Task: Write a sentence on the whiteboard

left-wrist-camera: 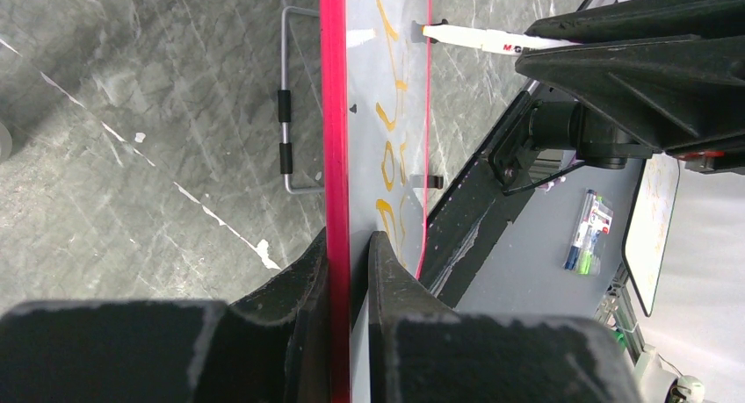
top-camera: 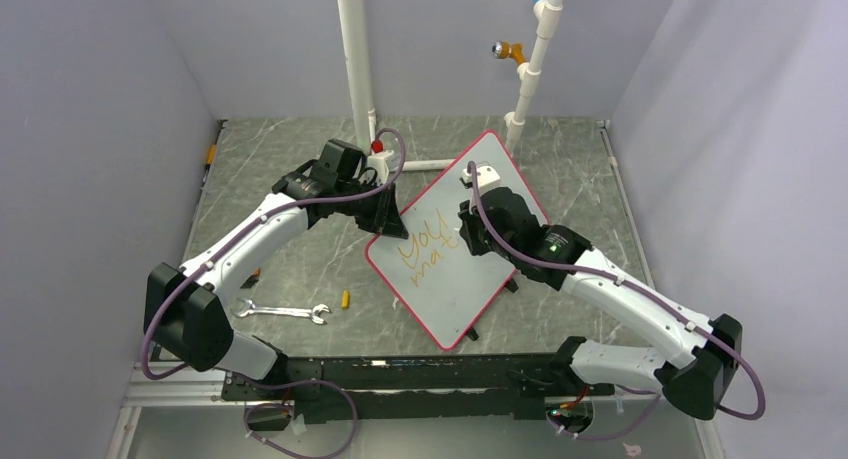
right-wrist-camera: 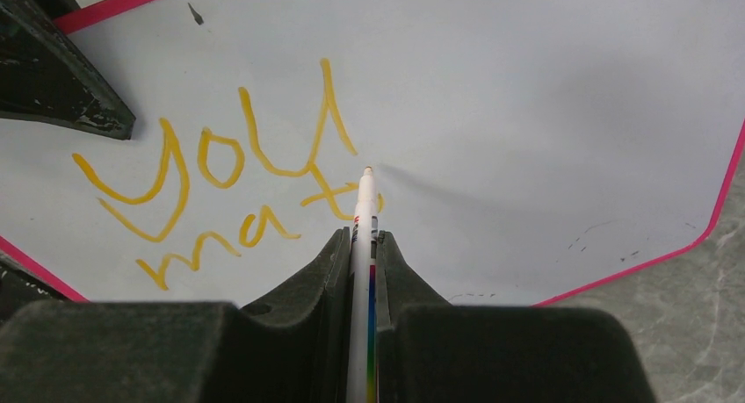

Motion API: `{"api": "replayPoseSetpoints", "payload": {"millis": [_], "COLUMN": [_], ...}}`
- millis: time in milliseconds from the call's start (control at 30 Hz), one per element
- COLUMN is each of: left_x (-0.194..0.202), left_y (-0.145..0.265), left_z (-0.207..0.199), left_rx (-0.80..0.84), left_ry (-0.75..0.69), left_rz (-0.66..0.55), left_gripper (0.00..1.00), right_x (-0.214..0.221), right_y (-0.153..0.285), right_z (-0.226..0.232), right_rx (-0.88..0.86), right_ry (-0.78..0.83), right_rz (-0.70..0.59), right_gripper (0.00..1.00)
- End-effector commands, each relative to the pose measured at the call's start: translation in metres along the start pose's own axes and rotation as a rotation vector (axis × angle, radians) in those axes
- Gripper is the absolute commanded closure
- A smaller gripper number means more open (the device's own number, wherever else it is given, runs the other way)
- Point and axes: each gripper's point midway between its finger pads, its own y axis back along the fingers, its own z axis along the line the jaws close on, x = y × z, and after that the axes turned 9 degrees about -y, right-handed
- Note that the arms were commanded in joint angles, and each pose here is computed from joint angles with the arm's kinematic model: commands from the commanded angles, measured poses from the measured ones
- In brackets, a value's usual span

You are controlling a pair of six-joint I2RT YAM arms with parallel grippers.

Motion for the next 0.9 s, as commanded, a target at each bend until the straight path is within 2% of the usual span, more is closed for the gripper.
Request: {"api": "replayPoseSetpoints", "payload": {"millis": [0, 533, 867], "left_x": [-0.03, -0.031, -0.03], "left_y": [0.02, 0.021, 0.021], "left_z": [0.024, 0.023, 0.022], "left_rx": [-0.163, -0.165, -0.163], "left_ry": [-0.15, -0.153, -0.152], "left_rz": [-0.113, -0.117, -0.116], "left_gripper": [1.0, 1.0, 1.0], "right_x": [-0.008, 0.005, -0.007], "right_y": [-0.004, -0.022, -0.022], "right_z": [0.002, -0.01, -0.02], "right_rx": [-0.007, 0.024, 0.058], "right_ry": [-0.011, -0.01, -0.01], "right_rz": [-0.019, 0.03, 0.017], "right_gripper": [1.0, 1.0, 1.0]}}
